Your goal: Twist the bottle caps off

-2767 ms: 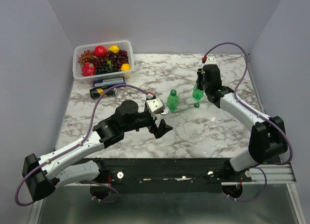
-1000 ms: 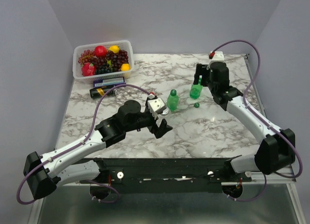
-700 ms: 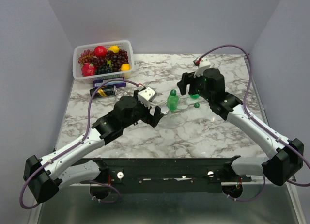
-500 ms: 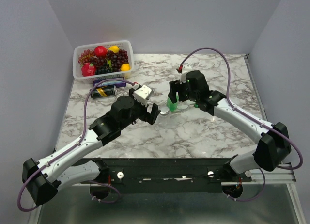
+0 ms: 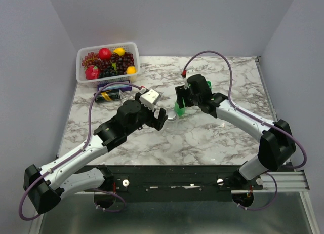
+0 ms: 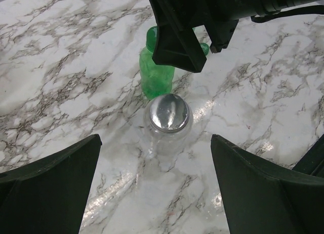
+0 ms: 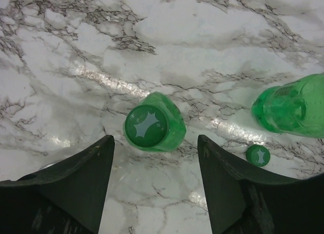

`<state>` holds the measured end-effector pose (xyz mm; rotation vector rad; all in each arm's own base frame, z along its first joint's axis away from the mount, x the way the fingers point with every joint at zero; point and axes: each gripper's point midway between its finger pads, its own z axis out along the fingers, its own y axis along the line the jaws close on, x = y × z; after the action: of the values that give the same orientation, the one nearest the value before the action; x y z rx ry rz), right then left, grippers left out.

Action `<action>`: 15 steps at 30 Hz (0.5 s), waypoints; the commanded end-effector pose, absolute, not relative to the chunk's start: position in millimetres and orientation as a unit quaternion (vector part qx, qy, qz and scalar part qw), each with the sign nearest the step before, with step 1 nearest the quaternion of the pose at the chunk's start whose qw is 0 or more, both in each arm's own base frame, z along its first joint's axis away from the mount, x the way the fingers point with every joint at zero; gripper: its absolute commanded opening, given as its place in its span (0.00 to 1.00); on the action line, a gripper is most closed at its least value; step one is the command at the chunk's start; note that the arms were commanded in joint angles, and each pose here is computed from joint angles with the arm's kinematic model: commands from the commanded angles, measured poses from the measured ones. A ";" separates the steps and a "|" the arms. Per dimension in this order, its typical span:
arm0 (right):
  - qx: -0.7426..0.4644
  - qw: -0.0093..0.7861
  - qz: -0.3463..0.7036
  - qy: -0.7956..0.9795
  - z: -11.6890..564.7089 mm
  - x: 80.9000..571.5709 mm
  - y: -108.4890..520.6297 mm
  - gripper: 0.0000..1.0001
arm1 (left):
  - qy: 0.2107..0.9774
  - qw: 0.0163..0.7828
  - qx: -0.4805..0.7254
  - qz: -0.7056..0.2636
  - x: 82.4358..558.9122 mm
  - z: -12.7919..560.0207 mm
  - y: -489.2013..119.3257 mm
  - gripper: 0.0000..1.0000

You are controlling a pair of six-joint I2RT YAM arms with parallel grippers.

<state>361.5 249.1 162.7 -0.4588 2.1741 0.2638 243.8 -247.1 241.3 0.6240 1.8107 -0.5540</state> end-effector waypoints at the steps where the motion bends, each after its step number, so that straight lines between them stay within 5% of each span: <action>1: -0.176 0.453 0.096 0.869 168.9 376.9 257.1 0.73 | 0.752 0.555 0.260 -0.242 245.5 258.2 -250.2 0.99; 9: -0.175 0.442 0.088 0.875 156.5 381.3 259.0 0.60 | 0.750 0.545 0.269 -0.262 241.2 257.2 -258.9 0.99; 15: -0.179 0.455 0.095 0.867 170.6 382.6 261.1 0.24 | 0.750 0.528 0.286 -0.278 237.4 255.0 -268.7 0.99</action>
<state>375.9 254.8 149.0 -0.4478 2.1951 0.2275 242.0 -255.2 241.0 0.6497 1.8172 -0.5887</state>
